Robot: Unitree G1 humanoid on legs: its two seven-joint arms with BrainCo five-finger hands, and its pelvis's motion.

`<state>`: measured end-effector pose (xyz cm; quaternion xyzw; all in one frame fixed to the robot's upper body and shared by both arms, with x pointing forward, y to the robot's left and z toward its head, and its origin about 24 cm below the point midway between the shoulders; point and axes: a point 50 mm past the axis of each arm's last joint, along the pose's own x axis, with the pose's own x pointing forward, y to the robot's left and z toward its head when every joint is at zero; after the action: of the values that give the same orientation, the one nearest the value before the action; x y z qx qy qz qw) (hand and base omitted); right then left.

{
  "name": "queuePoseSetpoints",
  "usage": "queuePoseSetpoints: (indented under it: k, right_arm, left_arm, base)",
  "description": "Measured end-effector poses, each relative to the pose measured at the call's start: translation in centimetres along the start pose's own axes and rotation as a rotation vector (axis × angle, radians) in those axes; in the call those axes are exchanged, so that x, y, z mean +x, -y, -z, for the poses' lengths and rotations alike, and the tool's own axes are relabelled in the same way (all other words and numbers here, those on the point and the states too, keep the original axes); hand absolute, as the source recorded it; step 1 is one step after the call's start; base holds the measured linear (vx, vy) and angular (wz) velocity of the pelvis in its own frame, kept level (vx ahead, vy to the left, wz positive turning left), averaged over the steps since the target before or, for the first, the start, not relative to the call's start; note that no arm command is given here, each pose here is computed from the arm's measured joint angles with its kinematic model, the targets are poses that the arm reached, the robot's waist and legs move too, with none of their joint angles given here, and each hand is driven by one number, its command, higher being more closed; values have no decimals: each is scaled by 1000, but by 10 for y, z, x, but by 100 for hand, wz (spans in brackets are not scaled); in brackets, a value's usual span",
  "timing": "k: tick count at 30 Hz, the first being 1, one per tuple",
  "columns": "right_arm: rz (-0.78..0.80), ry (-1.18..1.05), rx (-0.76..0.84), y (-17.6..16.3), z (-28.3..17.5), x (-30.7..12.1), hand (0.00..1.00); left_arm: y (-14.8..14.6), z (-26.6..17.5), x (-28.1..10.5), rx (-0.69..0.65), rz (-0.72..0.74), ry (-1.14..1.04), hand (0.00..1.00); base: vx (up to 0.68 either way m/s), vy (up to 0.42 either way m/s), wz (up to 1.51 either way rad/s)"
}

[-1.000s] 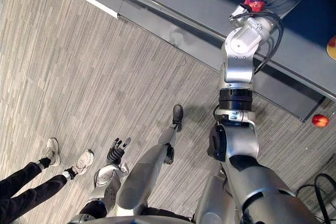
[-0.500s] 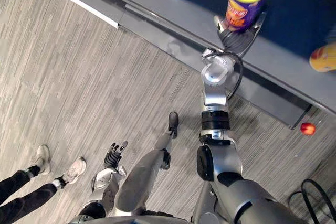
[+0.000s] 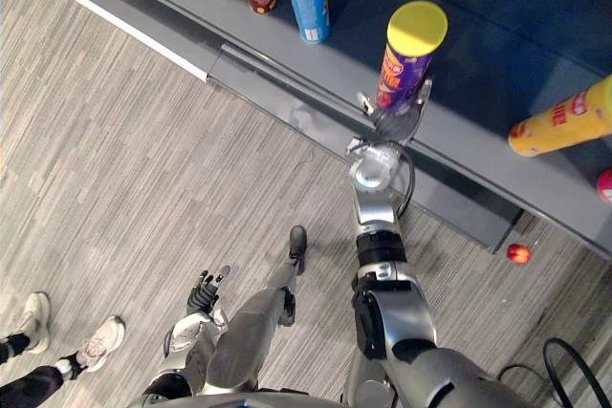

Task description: Put the gum and the chips on the shelf.

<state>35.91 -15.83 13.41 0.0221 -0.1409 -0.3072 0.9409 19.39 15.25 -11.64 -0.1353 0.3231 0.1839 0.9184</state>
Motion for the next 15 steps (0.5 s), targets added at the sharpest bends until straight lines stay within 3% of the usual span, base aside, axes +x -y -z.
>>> queuePoseSetpoints:
  k: [8, 15]
  right_arm:
    - [-91, -347, -220, 57, 107, -73, 0]
    - [-110, -649, -387, 117, 168, -129, 0]
  left_arm:
    - [-25, 19, -2, 92, -66, -95, 0]
    - [-42, 33, -5, 184, -64, -170, 0]
  base:
    - [75, -8, -12]
    - [72, 7, -31]
